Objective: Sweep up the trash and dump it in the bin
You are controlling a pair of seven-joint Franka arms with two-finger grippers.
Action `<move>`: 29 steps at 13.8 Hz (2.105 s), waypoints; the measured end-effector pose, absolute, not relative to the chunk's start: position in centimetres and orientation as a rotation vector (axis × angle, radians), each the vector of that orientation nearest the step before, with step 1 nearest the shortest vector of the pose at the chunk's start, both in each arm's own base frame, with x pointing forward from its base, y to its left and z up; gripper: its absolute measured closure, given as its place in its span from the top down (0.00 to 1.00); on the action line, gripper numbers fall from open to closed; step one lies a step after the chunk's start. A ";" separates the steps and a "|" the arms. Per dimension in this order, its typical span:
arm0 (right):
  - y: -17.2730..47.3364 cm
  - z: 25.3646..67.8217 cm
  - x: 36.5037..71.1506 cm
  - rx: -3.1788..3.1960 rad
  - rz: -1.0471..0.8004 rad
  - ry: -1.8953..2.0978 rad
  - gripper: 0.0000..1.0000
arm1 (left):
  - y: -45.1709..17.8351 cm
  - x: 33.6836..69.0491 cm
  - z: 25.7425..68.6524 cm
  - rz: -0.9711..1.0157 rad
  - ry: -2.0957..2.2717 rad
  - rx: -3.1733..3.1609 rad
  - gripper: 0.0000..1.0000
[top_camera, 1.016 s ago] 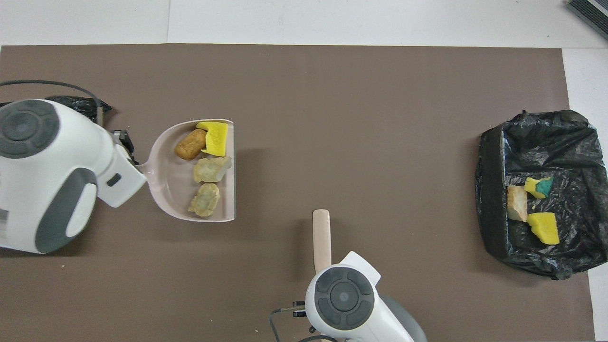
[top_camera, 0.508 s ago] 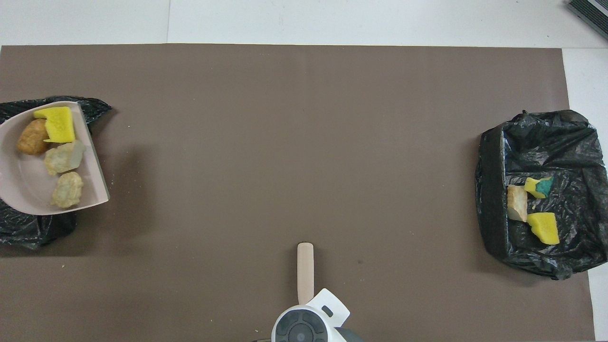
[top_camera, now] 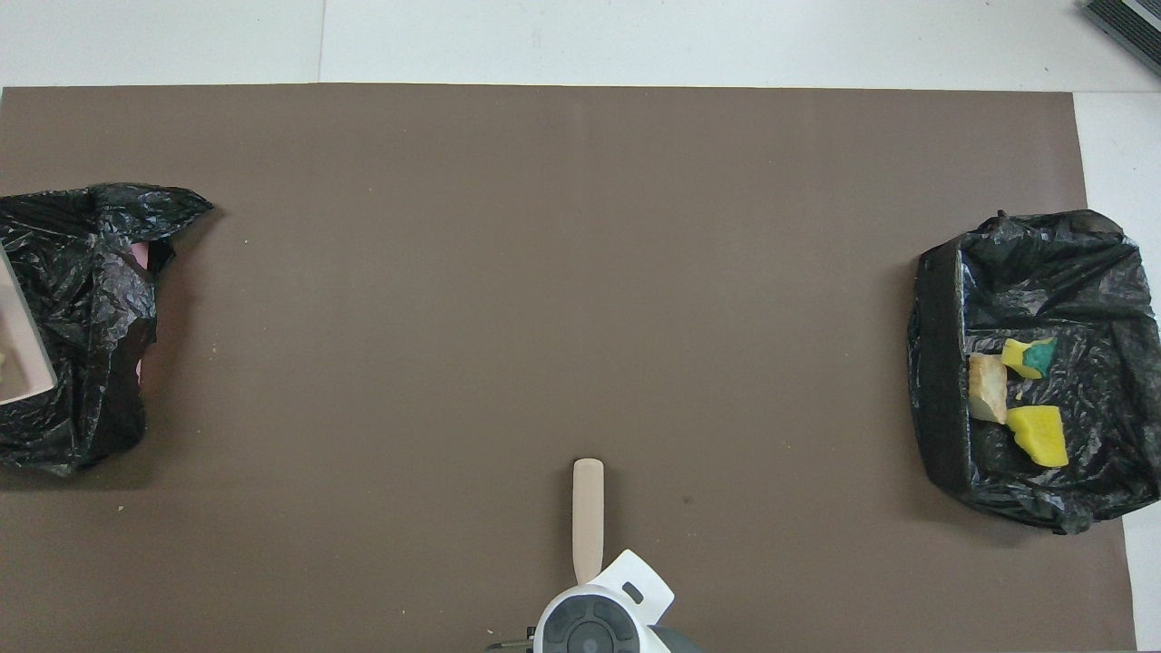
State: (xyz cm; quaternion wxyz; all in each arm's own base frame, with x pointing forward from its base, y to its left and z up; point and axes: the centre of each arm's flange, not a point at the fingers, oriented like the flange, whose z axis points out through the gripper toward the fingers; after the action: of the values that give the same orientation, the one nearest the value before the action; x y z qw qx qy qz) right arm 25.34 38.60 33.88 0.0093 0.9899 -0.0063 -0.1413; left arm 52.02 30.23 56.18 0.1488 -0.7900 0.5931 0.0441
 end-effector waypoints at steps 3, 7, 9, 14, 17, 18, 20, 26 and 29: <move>38.5 33.5 25.0 3.084 -0.442 -0.007 0.33 | 33.9 53.4 55.5 0.296 1.708 -2.163 0.31; 38.4 33.5 25.1 3.073 -0.398 0.050 0.78 | 34.7 54.4 54.7 0.525 1.734 -1.989 0.31; 38.7 34.3 25.9 3.083 -0.342 0.076 0.99 | 35.1 54.5 54.2 0.613 1.744 -1.931 0.31; 35.7 39.4 34.7 3.139 -0.116 -0.064 1.00 | 32.3 56.2 53.4 0.867 1.797 -1.754 0.31; 30.5 42.3 41.3 3.137 0.026 -0.117 1.00 | 31.2 56.7 53.7 0.923 1.797 -1.717 0.31; 28.2 42.8 43.2 3.124 0.058 -0.124 1.00 | 31.3 56.6 53.8 0.931 1.794 -1.720 0.31; 23.7 42.9 46.2 3.048 0.125 -0.119 1.00 | 31.1 56.6 54.0 0.945 1.789 -1.730 0.31; 18.8 49.1 51.6 3.020 0.286 -0.143 1.00 | 25.1 57.2 56.1 0.754 1.601 -2.011 0.31; 16.4 52.4 53.0 3.016 0.346 -0.171 1.00 | 22.2 57.1 53.9 0.552 1.510 -2.313 0.31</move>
State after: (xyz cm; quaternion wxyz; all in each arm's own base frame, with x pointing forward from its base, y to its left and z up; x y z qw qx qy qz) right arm 52.95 16.37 52.44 0.0504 0.9907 -0.0560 0.1136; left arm 57.09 22.24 53.89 0.1616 -0.8103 0.5290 0.1933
